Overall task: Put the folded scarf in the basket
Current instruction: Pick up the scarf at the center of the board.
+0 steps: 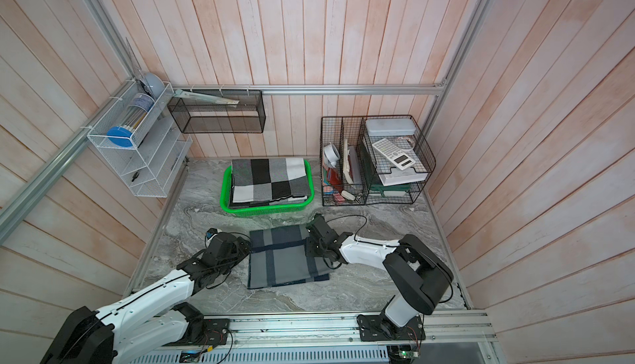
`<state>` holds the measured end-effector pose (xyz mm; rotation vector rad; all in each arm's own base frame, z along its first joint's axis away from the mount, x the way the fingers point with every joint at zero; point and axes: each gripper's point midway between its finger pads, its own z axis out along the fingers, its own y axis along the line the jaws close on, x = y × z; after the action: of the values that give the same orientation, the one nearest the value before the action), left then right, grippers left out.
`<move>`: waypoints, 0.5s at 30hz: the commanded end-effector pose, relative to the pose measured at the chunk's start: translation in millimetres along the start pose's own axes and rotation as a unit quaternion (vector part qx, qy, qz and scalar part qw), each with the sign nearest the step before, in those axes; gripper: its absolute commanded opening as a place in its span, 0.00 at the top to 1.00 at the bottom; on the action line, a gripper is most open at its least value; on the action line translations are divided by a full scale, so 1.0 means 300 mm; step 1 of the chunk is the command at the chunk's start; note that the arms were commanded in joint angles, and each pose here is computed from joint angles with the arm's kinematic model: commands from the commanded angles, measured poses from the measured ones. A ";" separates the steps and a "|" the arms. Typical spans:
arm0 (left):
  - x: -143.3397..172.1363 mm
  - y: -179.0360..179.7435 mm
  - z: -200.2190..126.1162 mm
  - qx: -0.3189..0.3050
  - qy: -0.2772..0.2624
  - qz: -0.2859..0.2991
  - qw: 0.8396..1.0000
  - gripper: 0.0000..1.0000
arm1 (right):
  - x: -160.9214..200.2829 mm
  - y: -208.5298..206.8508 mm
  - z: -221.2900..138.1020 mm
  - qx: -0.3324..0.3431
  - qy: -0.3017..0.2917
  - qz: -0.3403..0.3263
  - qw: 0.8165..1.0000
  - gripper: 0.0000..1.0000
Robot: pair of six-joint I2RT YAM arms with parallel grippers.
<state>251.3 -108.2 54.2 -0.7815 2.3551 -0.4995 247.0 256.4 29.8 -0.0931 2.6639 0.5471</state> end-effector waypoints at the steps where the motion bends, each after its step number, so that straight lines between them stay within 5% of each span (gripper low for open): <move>1: -0.021 -0.043 0.002 0.028 -0.013 -0.006 1.000 0.16 | 0.155 -0.182 -0.032 0.086 0.046 0.044 0.994 0.58; 10: -0.002 -0.144 -0.003 0.089 0.013 0.026 0.996 0.15 | -0.044 -0.114 -0.170 0.009 -0.085 0.094 0.992 0.50; 15: 0.011 -0.175 -0.007 0.097 0.026 0.061 0.993 0.12 | -0.123 -0.230 -0.218 0.009 -0.136 0.167 0.976 0.44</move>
<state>263.6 -136.4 68.0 -0.6444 2.3424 -0.6525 258.6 190.0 78.6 0.2811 2.4659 0.6043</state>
